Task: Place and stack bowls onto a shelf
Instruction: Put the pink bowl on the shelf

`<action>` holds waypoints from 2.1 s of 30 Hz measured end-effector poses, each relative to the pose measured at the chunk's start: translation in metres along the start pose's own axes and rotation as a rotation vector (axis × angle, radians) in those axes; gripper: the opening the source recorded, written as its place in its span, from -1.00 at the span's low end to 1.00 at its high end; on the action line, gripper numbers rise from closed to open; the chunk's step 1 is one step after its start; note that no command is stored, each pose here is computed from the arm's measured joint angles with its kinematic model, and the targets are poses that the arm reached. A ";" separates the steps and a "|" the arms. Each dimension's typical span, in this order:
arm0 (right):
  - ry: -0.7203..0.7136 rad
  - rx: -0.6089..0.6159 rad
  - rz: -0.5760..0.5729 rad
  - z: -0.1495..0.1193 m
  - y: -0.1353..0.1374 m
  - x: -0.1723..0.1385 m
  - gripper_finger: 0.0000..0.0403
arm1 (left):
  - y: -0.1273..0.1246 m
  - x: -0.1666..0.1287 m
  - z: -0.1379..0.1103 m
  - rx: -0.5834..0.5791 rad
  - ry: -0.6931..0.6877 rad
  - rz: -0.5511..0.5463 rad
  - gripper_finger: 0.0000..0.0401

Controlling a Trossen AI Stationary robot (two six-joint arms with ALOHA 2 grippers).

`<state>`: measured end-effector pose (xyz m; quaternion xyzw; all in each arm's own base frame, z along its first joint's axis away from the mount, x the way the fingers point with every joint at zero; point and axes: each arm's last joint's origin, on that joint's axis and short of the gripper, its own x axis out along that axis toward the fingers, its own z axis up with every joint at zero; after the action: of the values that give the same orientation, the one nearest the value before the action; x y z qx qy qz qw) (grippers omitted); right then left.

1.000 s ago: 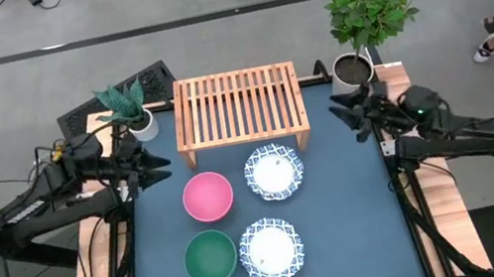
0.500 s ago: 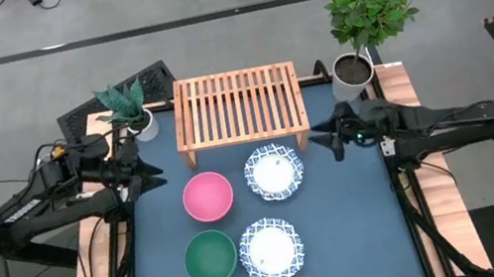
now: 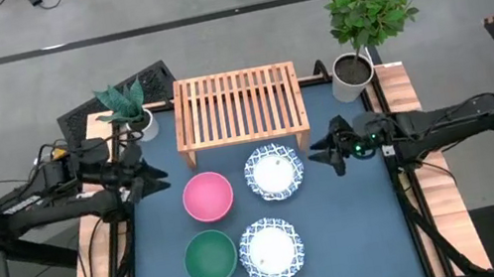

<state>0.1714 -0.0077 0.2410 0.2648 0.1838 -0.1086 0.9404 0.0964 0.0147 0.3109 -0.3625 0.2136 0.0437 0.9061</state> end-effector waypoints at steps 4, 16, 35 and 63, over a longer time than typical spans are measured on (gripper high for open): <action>0.006 0.020 0.011 -0.001 0.002 0.000 0.12 | -0.004 0.009 -0.002 0.024 0.037 0.008 0.26; 0.033 0.035 0.049 -0.006 0.010 -0.001 0.12 | -0.017 0.035 -0.015 0.087 0.131 0.081 0.26; 0.151 0.039 -0.049 -0.023 0.008 0.029 0.12 | -0.026 0.043 -0.023 0.186 0.130 0.119 0.26; 0.166 0.066 -0.051 -0.025 0.008 0.033 0.12 | -0.025 0.043 -0.023 0.165 0.128 0.126 0.26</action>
<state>0.1965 0.0087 0.2112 0.2989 0.2641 -0.1161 0.9096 0.1331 -0.0228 0.2941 -0.2747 0.2962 0.0594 0.9128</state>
